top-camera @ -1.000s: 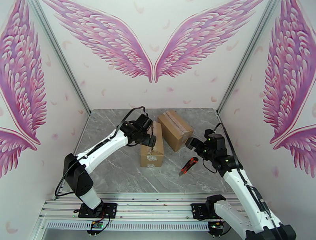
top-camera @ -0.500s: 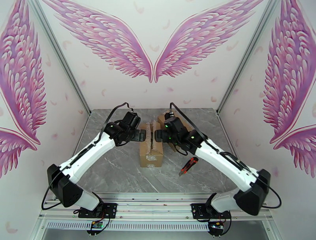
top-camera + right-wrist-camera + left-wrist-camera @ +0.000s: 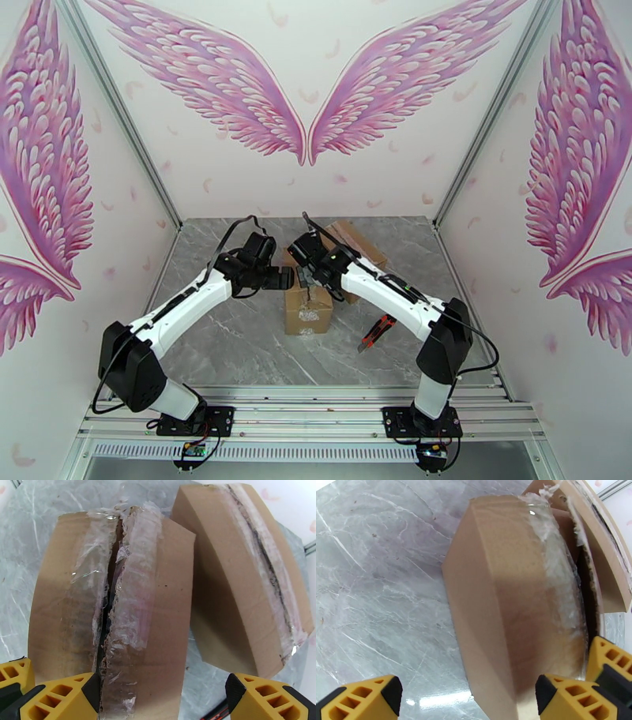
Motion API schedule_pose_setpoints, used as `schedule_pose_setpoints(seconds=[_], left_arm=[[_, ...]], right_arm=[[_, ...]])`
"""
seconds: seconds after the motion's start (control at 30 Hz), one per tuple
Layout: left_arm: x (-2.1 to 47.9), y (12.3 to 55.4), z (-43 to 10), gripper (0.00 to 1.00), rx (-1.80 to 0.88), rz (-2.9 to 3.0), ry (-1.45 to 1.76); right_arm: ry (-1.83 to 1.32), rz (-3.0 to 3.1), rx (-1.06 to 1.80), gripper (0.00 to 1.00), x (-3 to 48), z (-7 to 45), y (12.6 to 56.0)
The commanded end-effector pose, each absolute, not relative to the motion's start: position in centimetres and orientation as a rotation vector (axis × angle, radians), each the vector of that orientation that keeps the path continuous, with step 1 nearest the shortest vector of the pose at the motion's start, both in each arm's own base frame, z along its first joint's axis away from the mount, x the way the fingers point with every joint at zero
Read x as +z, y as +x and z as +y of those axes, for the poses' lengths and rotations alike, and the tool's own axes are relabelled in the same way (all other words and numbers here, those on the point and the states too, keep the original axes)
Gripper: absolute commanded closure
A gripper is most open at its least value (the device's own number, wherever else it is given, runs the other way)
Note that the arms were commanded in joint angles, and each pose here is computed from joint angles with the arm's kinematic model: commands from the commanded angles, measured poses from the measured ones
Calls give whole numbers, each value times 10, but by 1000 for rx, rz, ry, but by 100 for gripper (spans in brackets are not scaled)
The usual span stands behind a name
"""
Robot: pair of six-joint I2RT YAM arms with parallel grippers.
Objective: Unpack the express box
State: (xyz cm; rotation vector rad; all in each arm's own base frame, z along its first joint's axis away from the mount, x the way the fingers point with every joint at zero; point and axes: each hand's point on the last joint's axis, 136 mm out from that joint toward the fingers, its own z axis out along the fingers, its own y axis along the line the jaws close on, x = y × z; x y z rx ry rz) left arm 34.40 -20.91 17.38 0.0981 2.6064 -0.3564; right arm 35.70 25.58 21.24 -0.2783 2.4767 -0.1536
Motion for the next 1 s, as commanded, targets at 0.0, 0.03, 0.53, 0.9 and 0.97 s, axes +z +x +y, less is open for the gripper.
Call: schedule_pose_setpoints(seconds=[0.0, 0.03, 0.53, 0.9, 0.97], left_arm=[[153, 344, -203, 6, -314, 2651, 103], [151, 343, -201, 6, -303, 2658, 104], [144, 343, -189, 7, -219, 2683, 123], [222, 358, -228, 7, -307, 2556, 160], [240, 359, -236, 7, -305, 2522, 139]], right_arm=[[-292, 2450, -267, 16, 228, 241, 357], [-295, 2444, -270, 18, 231, 240, 357], [-282, 2480, -168, 35, 237, 210, 357], [-354, 2529, 166, 91, 220, 247, 345], [-297, 2527, 203, 95, 223, 247, 343]])
